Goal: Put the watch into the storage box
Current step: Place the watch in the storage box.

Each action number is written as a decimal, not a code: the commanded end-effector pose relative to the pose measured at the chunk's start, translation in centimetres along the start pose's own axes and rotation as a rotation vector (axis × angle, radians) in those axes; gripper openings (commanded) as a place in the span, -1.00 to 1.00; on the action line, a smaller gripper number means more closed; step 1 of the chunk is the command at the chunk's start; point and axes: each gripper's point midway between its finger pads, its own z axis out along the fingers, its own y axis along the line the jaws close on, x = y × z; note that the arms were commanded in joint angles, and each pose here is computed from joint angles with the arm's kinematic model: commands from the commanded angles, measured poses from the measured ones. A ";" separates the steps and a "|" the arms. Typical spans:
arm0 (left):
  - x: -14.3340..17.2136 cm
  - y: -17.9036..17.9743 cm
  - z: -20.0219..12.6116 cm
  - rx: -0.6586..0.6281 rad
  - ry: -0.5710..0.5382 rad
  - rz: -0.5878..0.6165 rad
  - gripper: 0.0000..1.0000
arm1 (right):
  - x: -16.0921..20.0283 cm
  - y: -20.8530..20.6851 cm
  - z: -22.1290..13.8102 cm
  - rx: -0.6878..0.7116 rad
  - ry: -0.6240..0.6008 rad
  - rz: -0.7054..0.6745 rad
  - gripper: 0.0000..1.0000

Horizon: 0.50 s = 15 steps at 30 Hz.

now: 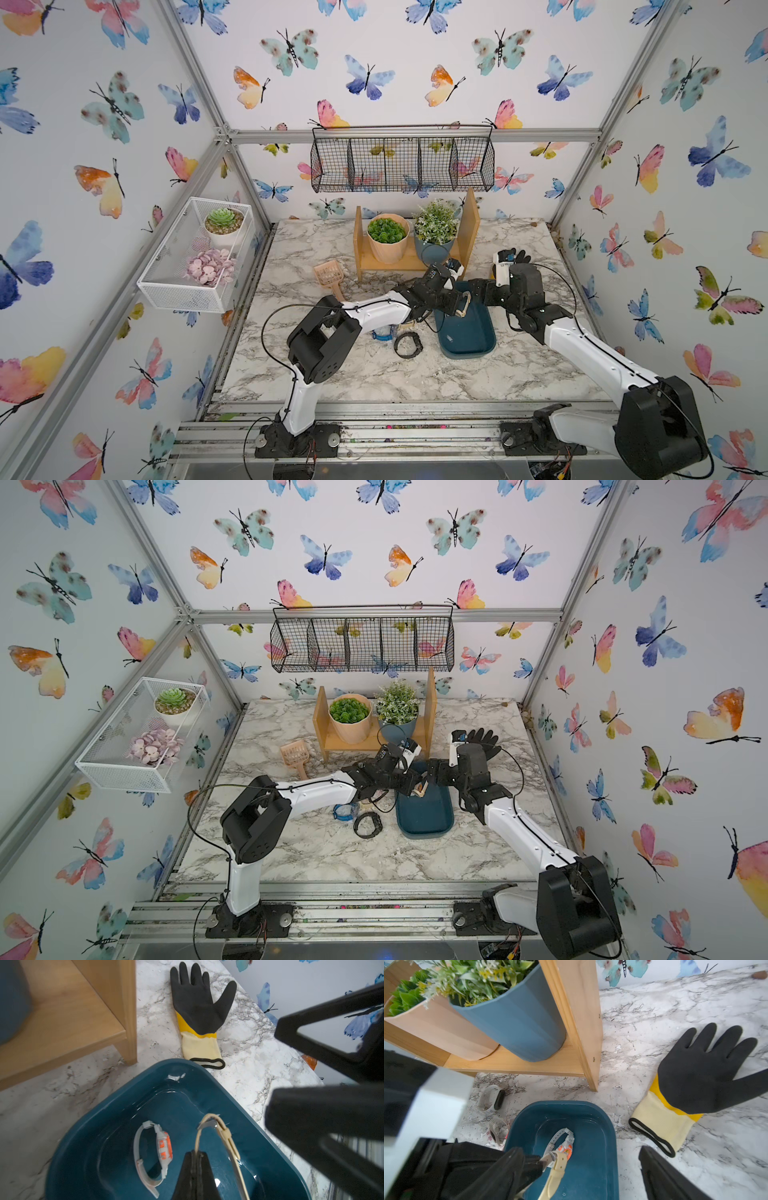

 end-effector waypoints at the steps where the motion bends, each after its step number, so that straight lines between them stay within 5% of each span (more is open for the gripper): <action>1: 0.3 -0.3 1.7 0.025 0.007 -0.031 -1.00 | -0.4 -0.8 -0.3 0.044 -0.031 0.012 0.86; 15: 0.7 0.7 4.5 -0.015 0.029 -0.039 -0.93 | 0.8 -0.3 0.3 0.000 -0.017 0.038 0.85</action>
